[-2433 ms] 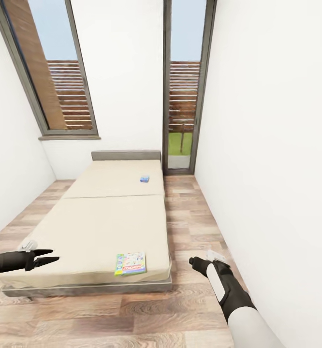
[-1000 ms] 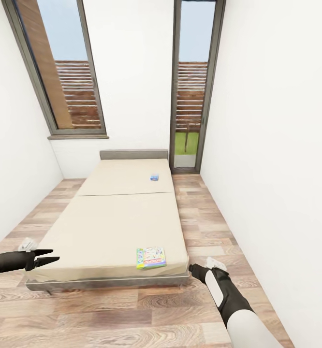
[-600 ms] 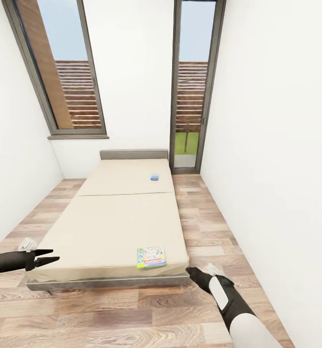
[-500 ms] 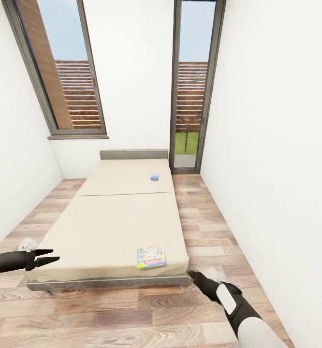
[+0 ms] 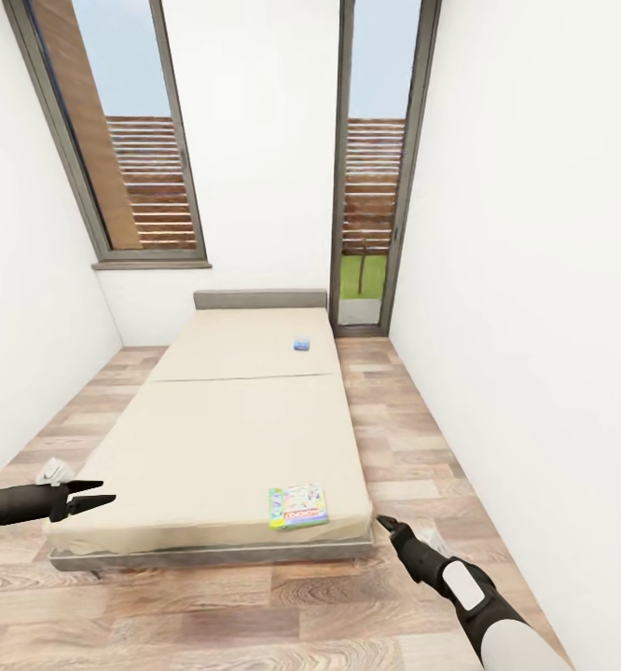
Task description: Put all the toys in the child's room - the three board games (two on the bed and one on the table), the two jigsaw puzzles on the table, and the tennis ball on the table - inside the toy box on the table in the child's room.
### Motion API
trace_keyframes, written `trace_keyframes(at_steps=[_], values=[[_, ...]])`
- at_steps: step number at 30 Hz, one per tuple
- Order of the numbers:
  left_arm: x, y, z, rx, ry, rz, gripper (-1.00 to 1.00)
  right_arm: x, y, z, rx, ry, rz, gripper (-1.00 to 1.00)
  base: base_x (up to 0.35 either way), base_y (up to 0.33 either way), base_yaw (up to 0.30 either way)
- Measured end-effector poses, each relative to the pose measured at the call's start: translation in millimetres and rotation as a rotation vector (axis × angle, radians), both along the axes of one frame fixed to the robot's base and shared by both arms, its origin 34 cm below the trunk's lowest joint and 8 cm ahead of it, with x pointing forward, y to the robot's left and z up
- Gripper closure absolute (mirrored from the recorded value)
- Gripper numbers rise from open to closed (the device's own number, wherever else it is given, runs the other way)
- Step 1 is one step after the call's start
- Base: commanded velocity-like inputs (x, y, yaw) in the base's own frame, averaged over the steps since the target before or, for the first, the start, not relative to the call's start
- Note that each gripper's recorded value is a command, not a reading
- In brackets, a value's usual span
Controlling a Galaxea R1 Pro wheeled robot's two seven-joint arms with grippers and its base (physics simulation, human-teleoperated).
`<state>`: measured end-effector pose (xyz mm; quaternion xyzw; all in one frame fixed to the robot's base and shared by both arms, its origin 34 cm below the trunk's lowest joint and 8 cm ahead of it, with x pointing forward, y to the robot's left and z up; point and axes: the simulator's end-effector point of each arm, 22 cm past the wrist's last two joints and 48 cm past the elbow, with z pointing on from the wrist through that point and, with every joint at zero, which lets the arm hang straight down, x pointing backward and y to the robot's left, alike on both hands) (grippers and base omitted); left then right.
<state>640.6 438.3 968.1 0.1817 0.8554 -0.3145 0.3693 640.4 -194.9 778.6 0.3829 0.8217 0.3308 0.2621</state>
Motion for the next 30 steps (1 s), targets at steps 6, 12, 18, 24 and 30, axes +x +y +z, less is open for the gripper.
trace_keyframes(at_steps=[6,12,18,24,30], values=[[0.3,0.7,-0.5,0.002,0.001,0.004,-1.0,1.7,0.0,1.8,0.019,-0.003,-0.019,-1.0,0.136,0.034,0.0],[0.7,1.1,-0.8,0.003,0.002,0.007,-1.0,2.4,-0.1,2.5,0.031,-0.003,-0.03,-1.0,0.184,0.105,0.0],[-0.2,-0.2,-0.5,-0.003,0.005,0.002,-1.0,1.6,0.8,1.5,0.035,0.001,-0.031,-1.0,0.032,0.02,0.0],[-1.3,2.5,0.5,-0.004,0.008,0.005,-1.0,1.1,3.7,1.3,0.039,0.003,-0.03,-1.0,0.003,0.002,0.0],[-0.8,2.7,3.9,-0.017,0.001,0.008,-1.0,1.3,3.8,1.6,0.041,0.002,-0.031,-1.0,0.0,0.0,0.0]])
